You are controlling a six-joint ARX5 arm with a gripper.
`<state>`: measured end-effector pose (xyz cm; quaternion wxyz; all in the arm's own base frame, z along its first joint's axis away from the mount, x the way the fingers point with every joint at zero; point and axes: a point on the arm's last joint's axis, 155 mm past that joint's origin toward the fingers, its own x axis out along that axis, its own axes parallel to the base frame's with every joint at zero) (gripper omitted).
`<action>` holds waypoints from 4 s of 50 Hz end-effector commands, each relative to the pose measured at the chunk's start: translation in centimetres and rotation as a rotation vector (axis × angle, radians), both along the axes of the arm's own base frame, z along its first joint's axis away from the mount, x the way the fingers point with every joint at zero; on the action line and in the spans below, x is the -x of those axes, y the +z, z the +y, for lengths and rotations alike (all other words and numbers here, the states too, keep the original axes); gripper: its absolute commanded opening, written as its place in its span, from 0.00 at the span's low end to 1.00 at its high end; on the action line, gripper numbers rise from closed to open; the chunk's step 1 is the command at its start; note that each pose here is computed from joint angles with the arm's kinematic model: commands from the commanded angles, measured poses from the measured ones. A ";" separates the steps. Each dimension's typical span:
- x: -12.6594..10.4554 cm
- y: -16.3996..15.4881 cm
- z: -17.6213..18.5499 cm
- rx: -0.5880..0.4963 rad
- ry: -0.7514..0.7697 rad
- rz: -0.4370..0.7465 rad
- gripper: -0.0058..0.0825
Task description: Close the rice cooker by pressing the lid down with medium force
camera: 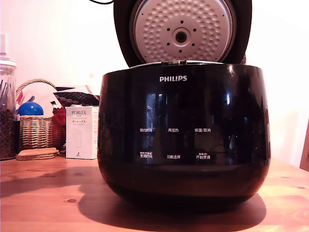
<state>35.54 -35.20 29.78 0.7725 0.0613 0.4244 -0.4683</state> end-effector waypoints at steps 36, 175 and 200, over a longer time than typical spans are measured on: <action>3.4 0.4 1.6 -0.031 0.041 -0.067 0.04; 6.4 -10.0 2.8 0.270 0.246 -0.412 0.04; 8.2 -12.5 3.4 0.309 0.260 -0.458 0.04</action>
